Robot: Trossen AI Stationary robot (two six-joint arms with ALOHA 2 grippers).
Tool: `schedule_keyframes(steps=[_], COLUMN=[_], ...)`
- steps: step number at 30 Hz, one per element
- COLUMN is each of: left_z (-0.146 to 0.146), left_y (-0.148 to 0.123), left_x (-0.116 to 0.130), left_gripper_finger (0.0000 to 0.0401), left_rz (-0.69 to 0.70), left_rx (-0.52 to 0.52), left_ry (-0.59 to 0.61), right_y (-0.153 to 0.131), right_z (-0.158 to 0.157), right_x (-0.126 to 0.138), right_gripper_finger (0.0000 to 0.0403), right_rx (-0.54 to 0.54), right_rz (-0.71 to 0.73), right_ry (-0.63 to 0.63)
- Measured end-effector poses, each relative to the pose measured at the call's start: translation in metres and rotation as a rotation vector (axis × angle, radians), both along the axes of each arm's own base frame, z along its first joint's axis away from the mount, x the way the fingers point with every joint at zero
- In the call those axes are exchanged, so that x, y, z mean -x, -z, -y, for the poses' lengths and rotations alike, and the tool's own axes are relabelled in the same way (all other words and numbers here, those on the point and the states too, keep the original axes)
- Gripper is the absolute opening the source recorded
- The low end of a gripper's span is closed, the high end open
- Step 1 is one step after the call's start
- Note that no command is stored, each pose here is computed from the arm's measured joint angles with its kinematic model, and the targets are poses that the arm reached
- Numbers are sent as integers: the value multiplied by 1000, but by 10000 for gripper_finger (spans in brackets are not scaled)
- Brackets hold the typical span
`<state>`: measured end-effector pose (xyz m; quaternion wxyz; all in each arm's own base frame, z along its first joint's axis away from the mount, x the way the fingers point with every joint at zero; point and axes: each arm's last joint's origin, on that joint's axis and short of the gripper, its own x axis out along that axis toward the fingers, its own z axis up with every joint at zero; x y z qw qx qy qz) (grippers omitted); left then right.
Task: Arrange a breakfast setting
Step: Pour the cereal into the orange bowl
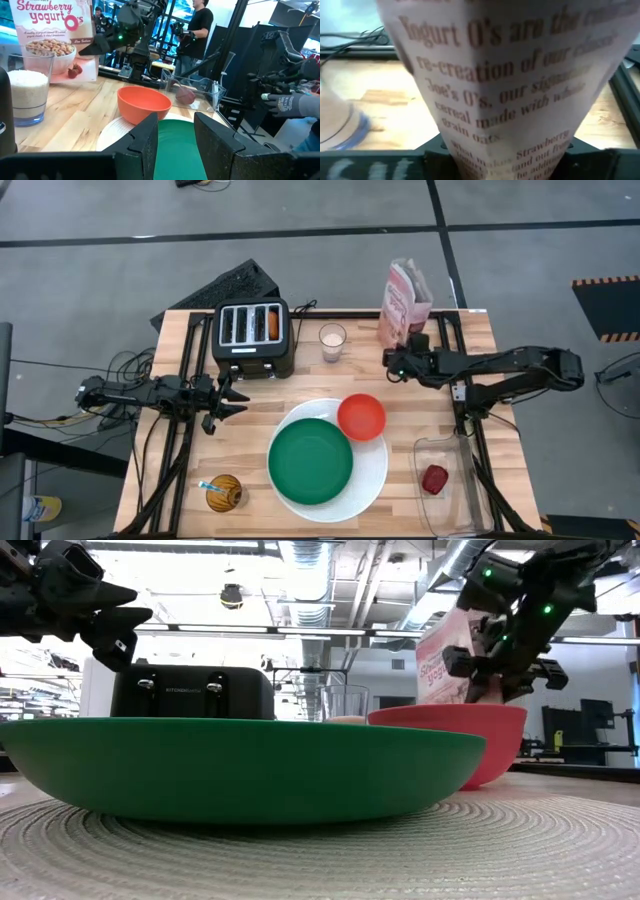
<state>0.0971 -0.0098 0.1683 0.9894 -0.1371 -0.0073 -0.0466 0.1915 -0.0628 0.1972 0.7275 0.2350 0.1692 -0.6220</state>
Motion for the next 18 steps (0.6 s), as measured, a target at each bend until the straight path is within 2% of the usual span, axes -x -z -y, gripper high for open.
schedule_keyframes(steps=[8, 18], left_z=[0, 0], left_y=[0, 0], left_x=[0, 0], left_gripper_finger=[113, 113], left_rz=[1, 0], left_rx=[0, 0], left_ry=[0, 0], right_y=[-19, -30], right_z=[-4, -8], right_x=[11, 23], right_gripper_finger=[172, 172], right_rx=[-8, -30], right_rz=[23, -54], right_ry=[-112, -250])
